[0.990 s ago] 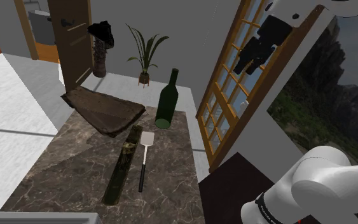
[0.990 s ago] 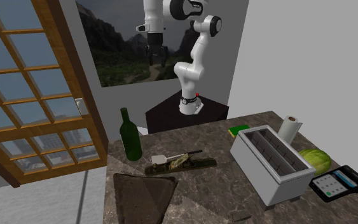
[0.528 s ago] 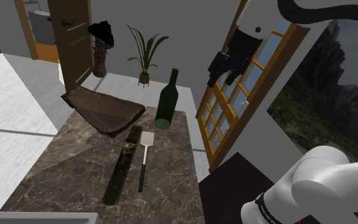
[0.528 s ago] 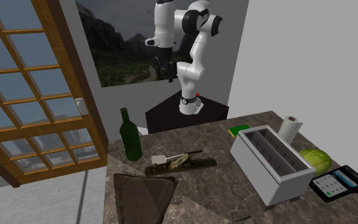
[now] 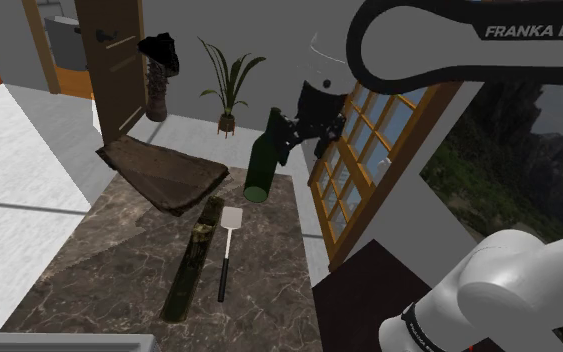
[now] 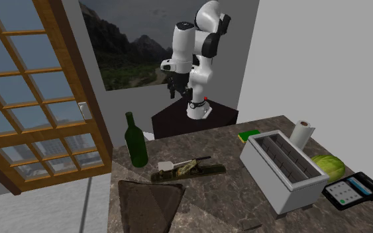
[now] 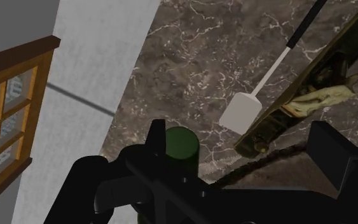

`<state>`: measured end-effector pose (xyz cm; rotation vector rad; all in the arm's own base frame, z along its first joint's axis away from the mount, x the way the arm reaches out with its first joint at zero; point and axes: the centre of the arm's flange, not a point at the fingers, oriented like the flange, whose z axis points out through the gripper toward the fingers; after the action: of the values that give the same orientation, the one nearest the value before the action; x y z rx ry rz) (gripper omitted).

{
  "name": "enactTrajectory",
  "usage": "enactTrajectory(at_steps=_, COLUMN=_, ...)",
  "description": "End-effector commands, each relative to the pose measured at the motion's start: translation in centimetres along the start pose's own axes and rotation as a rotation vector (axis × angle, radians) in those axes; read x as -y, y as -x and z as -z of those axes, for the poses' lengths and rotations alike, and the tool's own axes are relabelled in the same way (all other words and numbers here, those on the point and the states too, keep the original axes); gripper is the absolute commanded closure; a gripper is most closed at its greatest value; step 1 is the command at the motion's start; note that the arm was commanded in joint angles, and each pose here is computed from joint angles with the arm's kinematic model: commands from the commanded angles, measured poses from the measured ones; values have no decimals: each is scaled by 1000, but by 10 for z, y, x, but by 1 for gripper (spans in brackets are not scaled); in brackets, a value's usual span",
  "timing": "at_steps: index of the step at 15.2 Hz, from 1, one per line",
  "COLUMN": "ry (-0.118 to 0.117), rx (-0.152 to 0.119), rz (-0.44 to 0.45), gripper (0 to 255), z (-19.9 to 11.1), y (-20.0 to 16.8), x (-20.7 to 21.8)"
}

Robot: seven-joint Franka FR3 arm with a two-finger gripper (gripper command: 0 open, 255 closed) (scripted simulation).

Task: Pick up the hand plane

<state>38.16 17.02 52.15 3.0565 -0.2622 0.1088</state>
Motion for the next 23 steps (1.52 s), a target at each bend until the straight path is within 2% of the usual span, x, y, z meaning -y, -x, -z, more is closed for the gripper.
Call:
enactTrajectory(at_steps=1, ry=26, rx=9, rz=-23, gripper=0, z=-18, y=-6, x=26)
enactTrajectory(at_steps=11, ry=163, rx=52, rz=-125, gripper=0, z=-114, y=-39, x=136)
enactTrajectory(at_steps=21, ry=300, rx=96, rz=-227, gripper=0, z=-225, y=-78, x=228)
enactTrajectory(at_steps=23, ry=300, rx=96, rz=-227, gripper=0, z=-230, y=-77, x=228)
